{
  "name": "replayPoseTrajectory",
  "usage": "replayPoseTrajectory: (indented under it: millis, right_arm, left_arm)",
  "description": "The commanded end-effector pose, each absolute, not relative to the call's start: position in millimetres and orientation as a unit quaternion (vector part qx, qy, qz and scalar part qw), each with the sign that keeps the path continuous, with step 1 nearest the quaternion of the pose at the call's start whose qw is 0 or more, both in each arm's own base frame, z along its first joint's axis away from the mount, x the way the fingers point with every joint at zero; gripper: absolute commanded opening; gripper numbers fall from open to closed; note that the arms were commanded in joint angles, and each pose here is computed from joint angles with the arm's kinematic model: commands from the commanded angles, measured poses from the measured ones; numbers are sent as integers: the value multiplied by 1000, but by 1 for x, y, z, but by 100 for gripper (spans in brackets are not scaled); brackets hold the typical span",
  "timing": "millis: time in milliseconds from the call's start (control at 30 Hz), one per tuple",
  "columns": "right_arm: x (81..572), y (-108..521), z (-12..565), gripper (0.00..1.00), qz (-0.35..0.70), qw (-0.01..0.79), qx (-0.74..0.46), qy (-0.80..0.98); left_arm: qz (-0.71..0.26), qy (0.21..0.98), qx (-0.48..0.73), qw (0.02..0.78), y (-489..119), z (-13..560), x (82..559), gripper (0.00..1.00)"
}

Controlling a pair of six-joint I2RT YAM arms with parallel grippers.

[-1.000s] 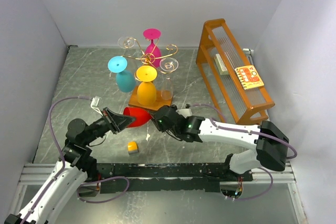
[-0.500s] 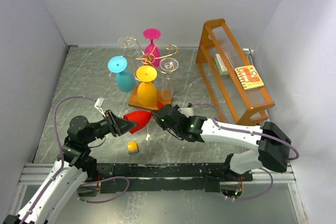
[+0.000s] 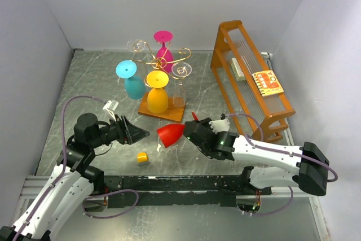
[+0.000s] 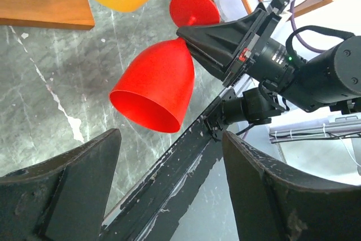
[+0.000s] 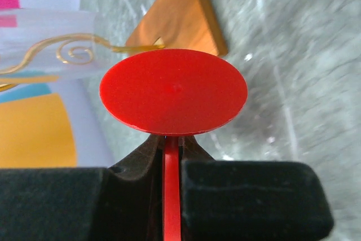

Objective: Place the wine glass upside down on the wine glass rack

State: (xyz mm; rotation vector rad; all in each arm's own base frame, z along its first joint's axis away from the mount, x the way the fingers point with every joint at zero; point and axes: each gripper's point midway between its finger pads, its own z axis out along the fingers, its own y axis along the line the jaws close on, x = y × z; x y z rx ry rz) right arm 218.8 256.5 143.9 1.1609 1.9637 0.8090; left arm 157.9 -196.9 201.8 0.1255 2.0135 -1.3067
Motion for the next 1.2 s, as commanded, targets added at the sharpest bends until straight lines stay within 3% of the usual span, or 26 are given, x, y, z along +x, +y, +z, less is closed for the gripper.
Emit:
replayPoseTrajectory:
  millis: [0, 300, 633, 833, 1167]
  right_arm:
    - [223, 215, 137, 0, 241, 446, 385, 771]
    - [225, 215, 174, 0, 267, 548, 199, 767]
    - [209, 246, 226, 0, 327, 624, -25, 710]
    - [189, 274, 251, 0, 358, 634, -153, 668]
    - [163, 294, 284, 0, 383, 645, -280, 599]
  left_arm:
    - [-499, 773, 70, 387, -195, 224, 158, 83]
    - [-516, 742, 49, 425, -192, 271, 161, 84]
    - [-569, 718, 20, 400, -201, 309, 160, 84]
    - [-657, 680, -1, 325, -218, 319, 150, 82]
    - [-643, 703, -36, 302, -223, 311, 165, 85]
